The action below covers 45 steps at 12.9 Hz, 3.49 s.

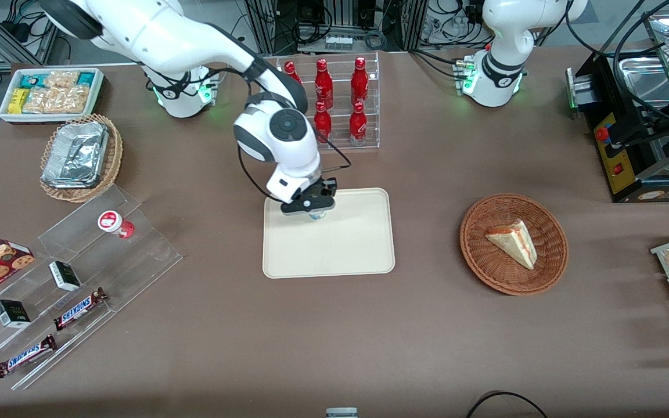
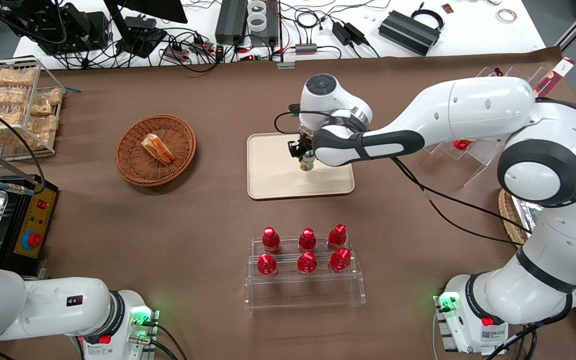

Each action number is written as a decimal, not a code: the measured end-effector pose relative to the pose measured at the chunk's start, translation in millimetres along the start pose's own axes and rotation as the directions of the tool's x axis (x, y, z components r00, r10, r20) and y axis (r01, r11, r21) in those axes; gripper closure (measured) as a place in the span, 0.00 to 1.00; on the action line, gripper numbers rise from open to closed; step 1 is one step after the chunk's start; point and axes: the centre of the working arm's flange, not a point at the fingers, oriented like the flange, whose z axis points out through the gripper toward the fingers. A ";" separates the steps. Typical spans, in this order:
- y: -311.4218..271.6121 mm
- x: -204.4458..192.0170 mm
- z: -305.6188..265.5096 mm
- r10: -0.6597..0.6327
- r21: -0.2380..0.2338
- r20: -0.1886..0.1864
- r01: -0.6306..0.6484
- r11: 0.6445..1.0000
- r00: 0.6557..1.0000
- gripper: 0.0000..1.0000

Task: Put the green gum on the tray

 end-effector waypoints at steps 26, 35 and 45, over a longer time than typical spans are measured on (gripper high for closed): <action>19.0 30.0 -57.9 0.108 -0.080 -0.057 -0.112 0.990 0.993 0.00; 404.2 56.3 -273.5 0.061 -0.027 0.189 -0.057 0.998 0.980 0.00; 487.5 46.0 -297.8 0.151 -0.014 0.175 -0.151 0.988 0.973 0.00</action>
